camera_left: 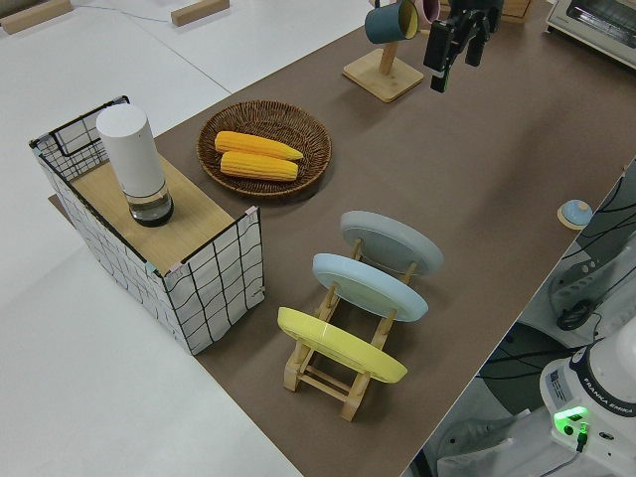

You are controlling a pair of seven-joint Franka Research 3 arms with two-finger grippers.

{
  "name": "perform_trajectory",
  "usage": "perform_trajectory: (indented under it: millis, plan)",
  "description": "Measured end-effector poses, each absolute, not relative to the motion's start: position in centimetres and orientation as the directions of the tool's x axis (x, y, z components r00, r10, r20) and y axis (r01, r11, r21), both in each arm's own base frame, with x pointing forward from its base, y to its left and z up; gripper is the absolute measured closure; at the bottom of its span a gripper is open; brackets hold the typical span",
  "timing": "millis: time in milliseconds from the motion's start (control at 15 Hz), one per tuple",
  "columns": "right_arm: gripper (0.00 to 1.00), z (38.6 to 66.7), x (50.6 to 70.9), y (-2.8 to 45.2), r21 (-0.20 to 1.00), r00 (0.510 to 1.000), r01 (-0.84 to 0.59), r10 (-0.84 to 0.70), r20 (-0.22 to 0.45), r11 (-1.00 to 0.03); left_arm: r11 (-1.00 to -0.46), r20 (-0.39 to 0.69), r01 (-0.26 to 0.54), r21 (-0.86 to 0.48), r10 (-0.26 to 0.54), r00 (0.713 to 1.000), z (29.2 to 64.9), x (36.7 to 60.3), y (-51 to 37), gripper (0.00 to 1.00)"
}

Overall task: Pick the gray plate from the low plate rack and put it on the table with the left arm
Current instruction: 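Move the left gripper down toward the gray plate in the low rack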

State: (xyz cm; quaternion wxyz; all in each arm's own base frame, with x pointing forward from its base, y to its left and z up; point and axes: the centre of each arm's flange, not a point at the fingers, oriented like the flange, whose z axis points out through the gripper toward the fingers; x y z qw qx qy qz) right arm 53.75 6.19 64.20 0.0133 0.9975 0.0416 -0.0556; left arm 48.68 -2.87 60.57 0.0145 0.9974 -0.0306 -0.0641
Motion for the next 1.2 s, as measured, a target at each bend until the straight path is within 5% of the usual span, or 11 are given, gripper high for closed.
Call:
perform_trajectory:
  millis: [467,1200]
  plan:
    - [0.01,64.2,53.8,6.2,0.022,0.990,0.085,0.082,-0.112,-0.996,-0.998,-0.077,-0.057,0.042,-0.060,0.995,58.7,44.8,-2.2,0.00]
    - [0.01,64.2,53.8,6.2,0.022,0.990,0.084,0.082,-0.112,-0.996,-0.997,-0.029,0.048,-0.056,0.050,0.998,55.8,45.3,3.3,0.00]
